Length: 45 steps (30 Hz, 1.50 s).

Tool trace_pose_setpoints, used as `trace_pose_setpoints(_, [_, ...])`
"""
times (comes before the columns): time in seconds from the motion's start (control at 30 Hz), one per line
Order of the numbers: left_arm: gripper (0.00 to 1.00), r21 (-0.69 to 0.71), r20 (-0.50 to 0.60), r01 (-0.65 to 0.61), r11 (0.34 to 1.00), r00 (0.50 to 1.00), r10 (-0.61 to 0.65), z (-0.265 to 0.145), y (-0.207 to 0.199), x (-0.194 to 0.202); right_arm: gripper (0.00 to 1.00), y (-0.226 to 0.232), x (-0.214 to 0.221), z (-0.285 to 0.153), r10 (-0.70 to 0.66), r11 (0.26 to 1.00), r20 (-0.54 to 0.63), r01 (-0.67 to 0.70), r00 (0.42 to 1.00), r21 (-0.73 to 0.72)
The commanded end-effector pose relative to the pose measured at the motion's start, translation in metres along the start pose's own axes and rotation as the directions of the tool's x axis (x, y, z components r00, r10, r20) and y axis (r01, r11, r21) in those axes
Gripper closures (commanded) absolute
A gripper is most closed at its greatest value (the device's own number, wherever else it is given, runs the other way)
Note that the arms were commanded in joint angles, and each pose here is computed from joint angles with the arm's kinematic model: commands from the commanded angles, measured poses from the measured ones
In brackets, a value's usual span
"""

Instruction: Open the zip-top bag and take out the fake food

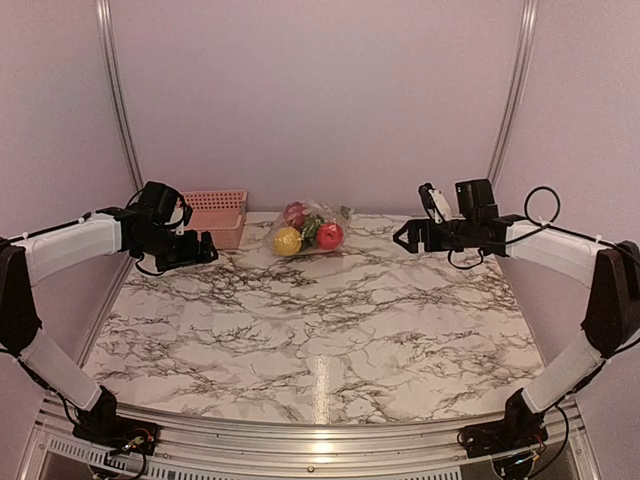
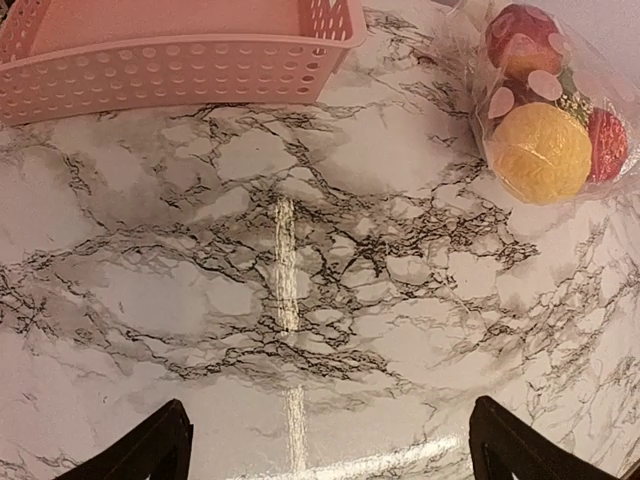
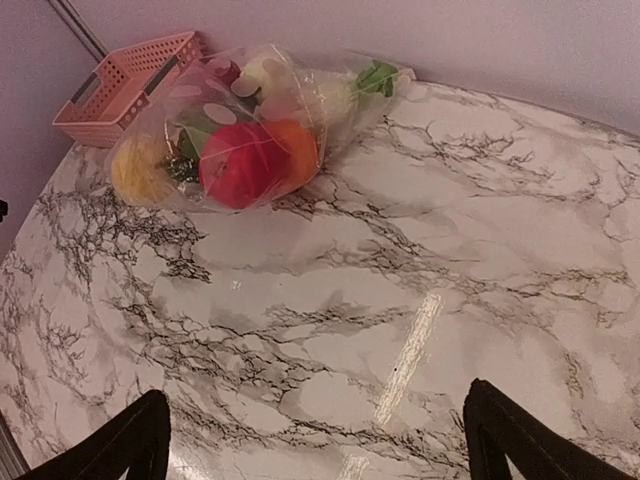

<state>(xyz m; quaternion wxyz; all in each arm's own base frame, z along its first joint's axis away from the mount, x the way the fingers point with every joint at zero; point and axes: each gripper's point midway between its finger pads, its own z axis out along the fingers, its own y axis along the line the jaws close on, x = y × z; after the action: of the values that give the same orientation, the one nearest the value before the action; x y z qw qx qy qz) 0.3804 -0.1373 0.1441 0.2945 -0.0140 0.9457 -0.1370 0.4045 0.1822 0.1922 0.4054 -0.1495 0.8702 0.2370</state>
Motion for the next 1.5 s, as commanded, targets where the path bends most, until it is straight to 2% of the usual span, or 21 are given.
trace_pose_setpoints(0.0, [0.01, 0.078, -0.004, -0.01, 0.997, 1.0, 0.01, -0.003, -0.016, -0.009, 0.01, 0.017, -0.032, 0.009, -0.022, 0.997, 0.022, 0.023, 1.0, -0.079])
trace_pose_setpoints(0.4, [0.01, 0.13, -0.008, -0.007, 0.991, 1.0, 0.008, -0.01, -0.027, -0.013, 0.01, 0.066, -0.1, 0.079, -0.066, 0.976, 0.04, 0.073, 0.997, -0.205])
trace_pose_setpoints(0.6, [0.01, 0.11, -0.018, -0.006, 0.994, 1.0, 0.008, -0.013, -0.023, -0.01, 0.01, 0.089, -0.104, 0.132, -0.073, 0.965, 0.009, 0.073, 0.997, -0.253])
trace_pose_setpoints(0.77, [0.01, 0.098, -0.015, -0.009, 0.995, 1.0, 0.01, -0.018, -0.019, -0.005, 0.02, 0.091, -0.102, 0.164, -0.066, 0.961, -0.008, 0.061, 0.998, -0.27])
trace_pose_setpoints(0.83, [0.01, 0.099, -0.014, -0.011, 0.995, 1.0, 0.012, -0.019, -0.019, -0.003, 0.07, 0.093, -0.099, 0.173, -0.064, 0.957, -0.021, 0.055, 0.998, -0.285])
trace_pose_setpoints(0.93, [0.01, 0.092, -0.015, -0.02, 0.996, 1.0, 0.022, -0.021, -0.016, -0.001, 0.27, 0.095, -0.093, 0.181, -0.075, 0.952, -0.041, 0.059, 0.996, -0.299])
trace_pose_setpoints(1.1, [0.01, 0.083, -0.027, -0.038, 0.996, 0.999, 0.041, -0.02, -0.014, 0.001, 0.69, 0.101, -0.07, 0.183, -0.108, 0.946, -0.103, 0.071, 0.989, -0.316])
trace_pose_setpoints(1.2, [0.01, 0.088, -0.035, -0.049, 0.995, 0.998, 0.052, -0.018, -0.016, 0.002, 1.0, 0.11, -0.054, 0.176, -0.143, 0.937, -0.136, 0.09, 0.98, -0.337])
trace_pose_setpoints(1.47, [0.01, 0.146, -0.025, -0.056, 0.988, 0.998, 0.061, -0.013, -0.028, -0.006, 1.0, 0.157, -0.018, 0.131, -0.227, 0.903, -0.158, 0.147, 0.961, -0.404])
